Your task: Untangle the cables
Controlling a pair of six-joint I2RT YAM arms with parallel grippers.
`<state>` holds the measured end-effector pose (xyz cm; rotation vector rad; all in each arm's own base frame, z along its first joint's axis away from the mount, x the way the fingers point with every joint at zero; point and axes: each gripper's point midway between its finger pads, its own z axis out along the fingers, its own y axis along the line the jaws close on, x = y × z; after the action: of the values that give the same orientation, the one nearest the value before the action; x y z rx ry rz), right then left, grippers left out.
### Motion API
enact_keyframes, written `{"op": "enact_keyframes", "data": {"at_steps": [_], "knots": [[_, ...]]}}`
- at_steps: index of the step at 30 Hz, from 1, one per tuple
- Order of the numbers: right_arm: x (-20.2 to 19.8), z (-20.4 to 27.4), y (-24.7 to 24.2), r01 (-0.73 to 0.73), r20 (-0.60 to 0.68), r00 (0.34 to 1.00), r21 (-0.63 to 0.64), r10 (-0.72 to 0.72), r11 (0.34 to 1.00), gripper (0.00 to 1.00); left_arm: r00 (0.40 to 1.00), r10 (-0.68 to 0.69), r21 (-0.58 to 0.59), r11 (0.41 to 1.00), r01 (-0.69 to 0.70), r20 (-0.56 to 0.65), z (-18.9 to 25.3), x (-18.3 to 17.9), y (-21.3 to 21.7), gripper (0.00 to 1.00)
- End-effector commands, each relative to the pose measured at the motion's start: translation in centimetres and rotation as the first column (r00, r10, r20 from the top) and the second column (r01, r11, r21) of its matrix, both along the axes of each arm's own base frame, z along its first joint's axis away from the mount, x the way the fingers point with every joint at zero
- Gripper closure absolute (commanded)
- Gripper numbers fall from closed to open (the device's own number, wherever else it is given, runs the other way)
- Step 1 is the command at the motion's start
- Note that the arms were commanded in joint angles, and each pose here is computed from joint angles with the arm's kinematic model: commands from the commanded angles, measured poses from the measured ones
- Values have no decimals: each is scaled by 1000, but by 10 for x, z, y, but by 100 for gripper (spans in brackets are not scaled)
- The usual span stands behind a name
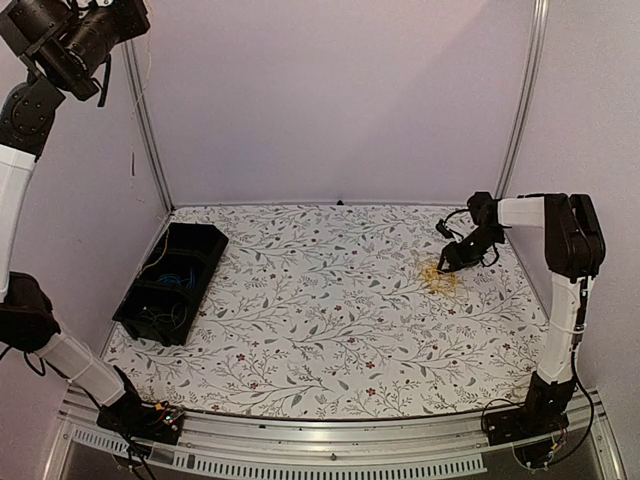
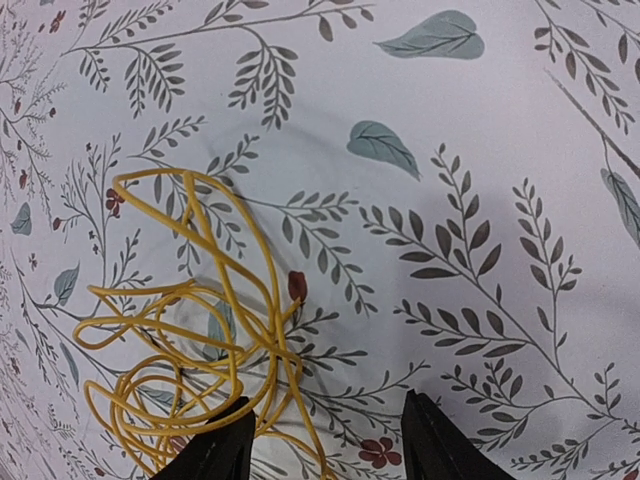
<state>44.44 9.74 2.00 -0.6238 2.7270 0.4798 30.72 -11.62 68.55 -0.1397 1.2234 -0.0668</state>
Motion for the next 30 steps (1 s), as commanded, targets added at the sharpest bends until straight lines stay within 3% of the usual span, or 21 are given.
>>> {"op": "enact_keyframes", "data": {"at_steps": [1,11,21,30], "knots": [[-3,21,3,1,13,1000,36,-1,999,45,999,25,44,999,-24,-20,-6,8,0,100],[15,101,5,-18,145,989,44,11,999,41,993,102,92,991,-97,-57,-27,26,24,100],[14,133,17,-71,200,978,102,49,992,39,993,72,102,993,-63,-89,-39,68,35,100],[9,125,17,-70,175,983,105,51,992,39,990,69,112,992,-55,-126,-57,107,50,100]]}}
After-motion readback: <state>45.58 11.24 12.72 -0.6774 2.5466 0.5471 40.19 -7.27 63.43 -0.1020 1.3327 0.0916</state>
